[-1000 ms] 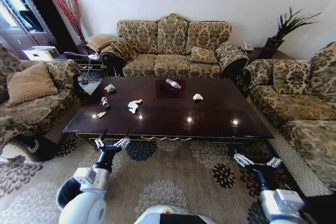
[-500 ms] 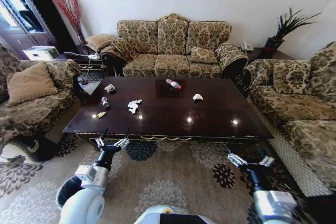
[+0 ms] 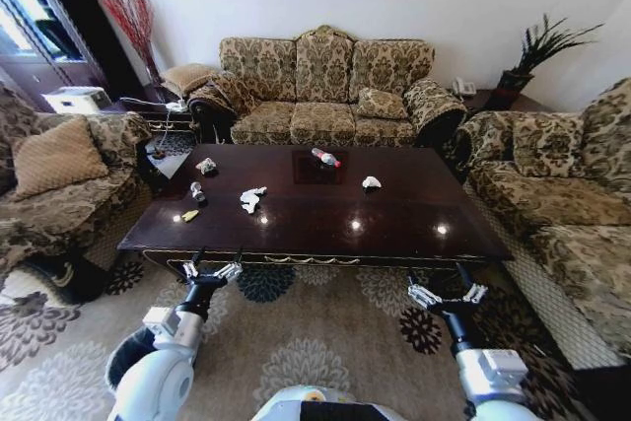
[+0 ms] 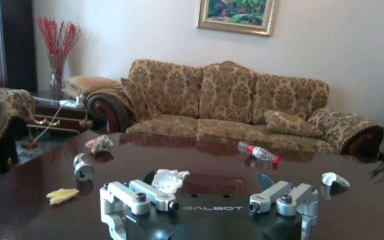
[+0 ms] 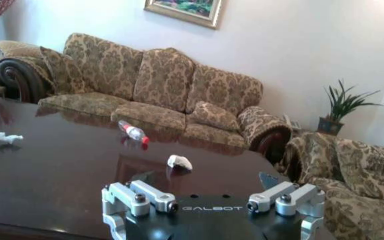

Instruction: Move to the front of the table and place the trash on the table into the trash bin.

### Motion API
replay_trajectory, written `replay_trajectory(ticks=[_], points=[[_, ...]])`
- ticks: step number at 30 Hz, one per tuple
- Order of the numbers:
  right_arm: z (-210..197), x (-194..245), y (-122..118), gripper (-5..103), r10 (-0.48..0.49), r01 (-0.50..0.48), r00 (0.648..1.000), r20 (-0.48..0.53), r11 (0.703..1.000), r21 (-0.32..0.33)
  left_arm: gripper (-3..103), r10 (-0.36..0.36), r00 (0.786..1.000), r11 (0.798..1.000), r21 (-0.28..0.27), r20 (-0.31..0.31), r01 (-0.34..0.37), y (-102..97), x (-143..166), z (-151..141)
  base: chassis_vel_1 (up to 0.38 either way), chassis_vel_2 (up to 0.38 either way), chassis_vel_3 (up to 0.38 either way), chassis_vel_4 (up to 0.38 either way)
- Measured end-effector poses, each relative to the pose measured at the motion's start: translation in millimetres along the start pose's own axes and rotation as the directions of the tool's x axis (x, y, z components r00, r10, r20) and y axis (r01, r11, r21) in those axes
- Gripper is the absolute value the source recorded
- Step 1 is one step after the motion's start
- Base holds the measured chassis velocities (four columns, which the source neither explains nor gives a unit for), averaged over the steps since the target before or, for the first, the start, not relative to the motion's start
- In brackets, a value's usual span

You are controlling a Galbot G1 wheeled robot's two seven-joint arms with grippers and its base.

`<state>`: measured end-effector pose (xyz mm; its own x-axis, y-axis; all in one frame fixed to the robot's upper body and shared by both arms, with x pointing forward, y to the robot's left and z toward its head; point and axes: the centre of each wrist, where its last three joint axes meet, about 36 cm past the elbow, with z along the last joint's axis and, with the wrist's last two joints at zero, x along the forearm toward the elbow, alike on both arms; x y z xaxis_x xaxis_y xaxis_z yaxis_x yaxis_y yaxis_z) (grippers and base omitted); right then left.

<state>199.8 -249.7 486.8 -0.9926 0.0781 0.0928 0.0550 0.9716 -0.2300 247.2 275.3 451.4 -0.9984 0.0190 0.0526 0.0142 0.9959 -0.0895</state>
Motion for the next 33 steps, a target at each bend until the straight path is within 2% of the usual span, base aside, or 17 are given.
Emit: replay_trajectory(ticks=[10,15,33], points=[[7,-5,3,100,-0.008,0.008,1.0,-0.001,1.0,0.018,100,0.013,1.0,1.0,0.005,-0.001,-0.013,-3.0,2,1,0.022,0.023,-0.029,-0.039],[7,-4,4,100,-0.013,0.013,1.0,0.008,1.0,0.022,100,0.025,1.0,1.0,-0.003,-0.001,-0.025,-5.7,-2,3,0.149,0.125,-0.183,-0.156],[11,-8,3,100,-0.033,0.033,0.999,0.008,0.999,0.041,100,0.027,1.0,0.999,0.024,-0.013,-0.027,-9.9,-8,5,0.385,0.233,-0.399,-0.226]])
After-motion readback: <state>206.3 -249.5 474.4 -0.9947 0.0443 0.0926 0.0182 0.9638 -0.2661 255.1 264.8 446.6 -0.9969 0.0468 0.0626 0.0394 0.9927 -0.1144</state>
